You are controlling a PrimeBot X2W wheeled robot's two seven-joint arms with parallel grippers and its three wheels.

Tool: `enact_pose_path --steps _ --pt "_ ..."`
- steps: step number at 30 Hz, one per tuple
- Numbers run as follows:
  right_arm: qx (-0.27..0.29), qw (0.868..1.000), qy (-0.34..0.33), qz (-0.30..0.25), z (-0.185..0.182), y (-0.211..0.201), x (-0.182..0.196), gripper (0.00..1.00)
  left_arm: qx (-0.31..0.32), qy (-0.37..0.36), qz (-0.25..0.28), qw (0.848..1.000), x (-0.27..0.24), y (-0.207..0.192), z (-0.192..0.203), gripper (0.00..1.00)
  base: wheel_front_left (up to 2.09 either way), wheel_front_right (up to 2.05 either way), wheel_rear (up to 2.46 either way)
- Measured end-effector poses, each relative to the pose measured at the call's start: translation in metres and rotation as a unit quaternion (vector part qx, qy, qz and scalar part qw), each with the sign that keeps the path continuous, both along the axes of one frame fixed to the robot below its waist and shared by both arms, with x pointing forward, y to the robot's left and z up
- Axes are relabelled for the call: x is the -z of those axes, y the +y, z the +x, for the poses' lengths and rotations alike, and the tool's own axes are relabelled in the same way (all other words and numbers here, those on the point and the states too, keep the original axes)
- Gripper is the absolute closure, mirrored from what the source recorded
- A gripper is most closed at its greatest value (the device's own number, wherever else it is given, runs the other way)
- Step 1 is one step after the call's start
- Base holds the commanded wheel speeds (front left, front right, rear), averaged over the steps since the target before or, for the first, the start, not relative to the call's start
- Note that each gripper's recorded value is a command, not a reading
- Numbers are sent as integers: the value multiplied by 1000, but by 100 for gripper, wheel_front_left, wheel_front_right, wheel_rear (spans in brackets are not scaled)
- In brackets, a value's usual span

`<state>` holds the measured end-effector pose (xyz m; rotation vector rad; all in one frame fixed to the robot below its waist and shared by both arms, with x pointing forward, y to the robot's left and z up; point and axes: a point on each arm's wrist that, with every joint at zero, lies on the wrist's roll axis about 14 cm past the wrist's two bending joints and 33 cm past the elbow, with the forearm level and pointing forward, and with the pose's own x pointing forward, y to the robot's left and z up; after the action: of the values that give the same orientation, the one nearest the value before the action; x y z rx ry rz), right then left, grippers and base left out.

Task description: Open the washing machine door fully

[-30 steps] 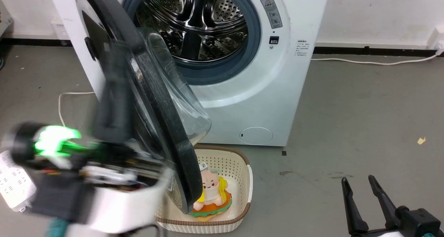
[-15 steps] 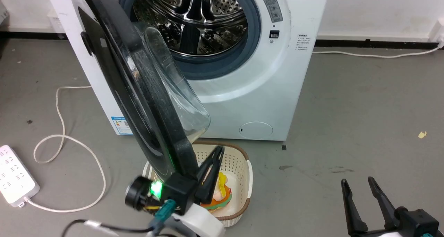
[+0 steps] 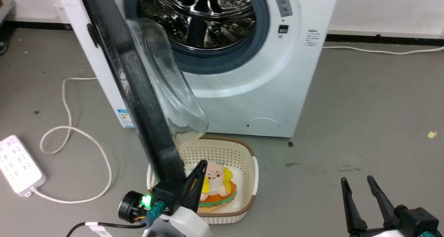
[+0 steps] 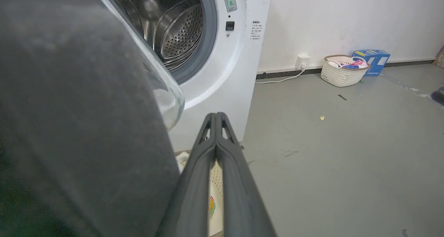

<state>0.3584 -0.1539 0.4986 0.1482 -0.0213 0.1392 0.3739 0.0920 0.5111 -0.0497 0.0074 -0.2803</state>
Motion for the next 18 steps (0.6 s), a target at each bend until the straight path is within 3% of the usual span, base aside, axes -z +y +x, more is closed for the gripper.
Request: enact_pose_path --steps 16,17,18 --pt "-94 996 0 -2 15 61 0 0 -122 -11 8 992 -10 79 -42 100 0 0 0" --pt "-103 995 0 -2 16 68 0 0 -132 -11 8 991 -11 86 -45 100 0 0 0" --pt "-140 990 4 -6 21 92 1 0 -182 -5 10 983 -8 120 -58 100 0 0 0"
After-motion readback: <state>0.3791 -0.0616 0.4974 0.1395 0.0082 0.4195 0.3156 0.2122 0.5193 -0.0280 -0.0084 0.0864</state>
